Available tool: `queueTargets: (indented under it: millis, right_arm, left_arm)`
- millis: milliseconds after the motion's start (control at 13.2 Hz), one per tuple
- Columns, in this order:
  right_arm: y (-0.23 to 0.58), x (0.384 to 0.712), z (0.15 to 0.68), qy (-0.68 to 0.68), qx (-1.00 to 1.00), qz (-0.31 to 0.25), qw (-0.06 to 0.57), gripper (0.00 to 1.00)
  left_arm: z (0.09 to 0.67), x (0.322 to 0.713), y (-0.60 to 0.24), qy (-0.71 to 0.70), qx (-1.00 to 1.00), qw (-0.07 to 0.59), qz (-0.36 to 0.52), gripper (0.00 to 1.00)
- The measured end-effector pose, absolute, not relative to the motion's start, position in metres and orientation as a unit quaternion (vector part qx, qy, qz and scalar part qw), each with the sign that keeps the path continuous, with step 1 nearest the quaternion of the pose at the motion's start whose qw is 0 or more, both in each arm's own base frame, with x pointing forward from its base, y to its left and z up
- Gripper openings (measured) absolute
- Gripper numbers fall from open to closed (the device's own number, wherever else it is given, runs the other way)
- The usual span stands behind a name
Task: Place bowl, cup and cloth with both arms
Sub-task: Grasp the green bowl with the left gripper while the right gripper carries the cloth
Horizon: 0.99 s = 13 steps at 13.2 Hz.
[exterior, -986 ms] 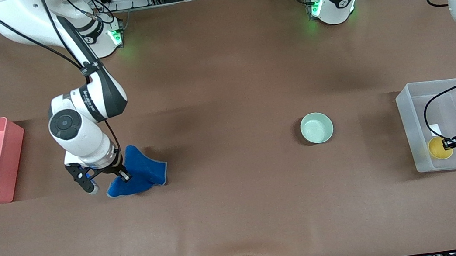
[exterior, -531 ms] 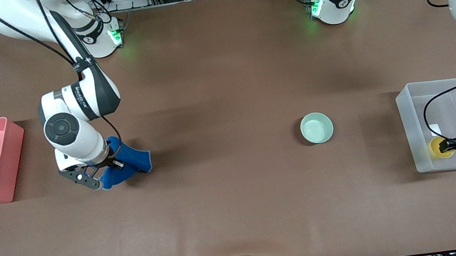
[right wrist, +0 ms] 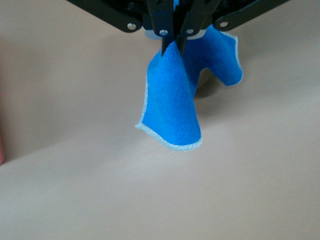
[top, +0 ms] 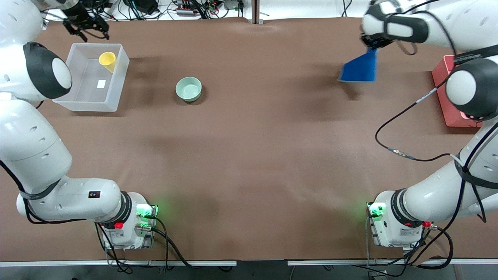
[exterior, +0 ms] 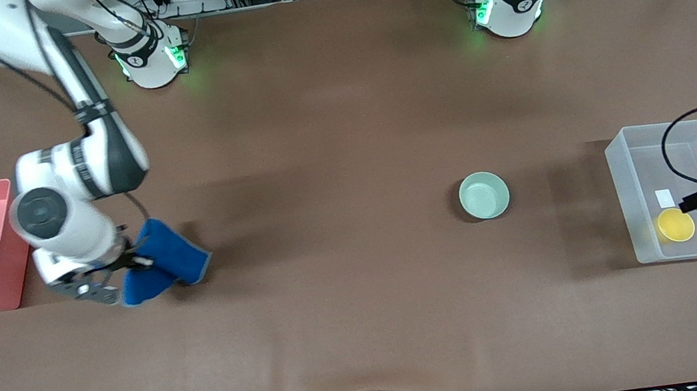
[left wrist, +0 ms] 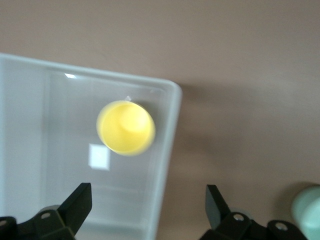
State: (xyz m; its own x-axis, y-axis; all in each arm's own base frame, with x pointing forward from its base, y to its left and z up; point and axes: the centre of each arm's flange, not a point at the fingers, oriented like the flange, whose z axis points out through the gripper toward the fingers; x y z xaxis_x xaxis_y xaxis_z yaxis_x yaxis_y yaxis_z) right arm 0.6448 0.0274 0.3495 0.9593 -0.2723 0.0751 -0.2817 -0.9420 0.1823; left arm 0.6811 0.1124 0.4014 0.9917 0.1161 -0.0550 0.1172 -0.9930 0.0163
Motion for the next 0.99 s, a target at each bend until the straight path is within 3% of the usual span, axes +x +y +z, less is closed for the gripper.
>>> queueTargets:
  millis: [303, 531, 910, 986]
  right_arm:
    - [-0.067, 0.651, 0.374, -0.122, 0.987, 0.024, 0.105, 0.02]
    - [-0.119, 0.635, 0.396, -0.134, 0.985, -0.001, 0.110, 0.02]
    - [-0.170, 0.579, 0.472, -0.136, 0.983, -0.066, 0.108, 0.02]
    - [-0.182, 0.562, 0.490, -0.127, 0.983, -0.083, 0.104, 0.02]
  left_arm:
    - [0.404, 0.659, -0.006, 0.078, 0.994, 0.025, -0.066, 1.00]
    - [0.353, 0.619, -0.082, 0.075, 0.992, 0.000, -0.097, 1.00]
    - [0.258, 0.559, -0.131, 0.083, 0.992, -0.005, -0.095, 1.00]
    - [0.252, 0.555, -0.130, 0.083, 0.992, -0.005, -0.092, 0.93]
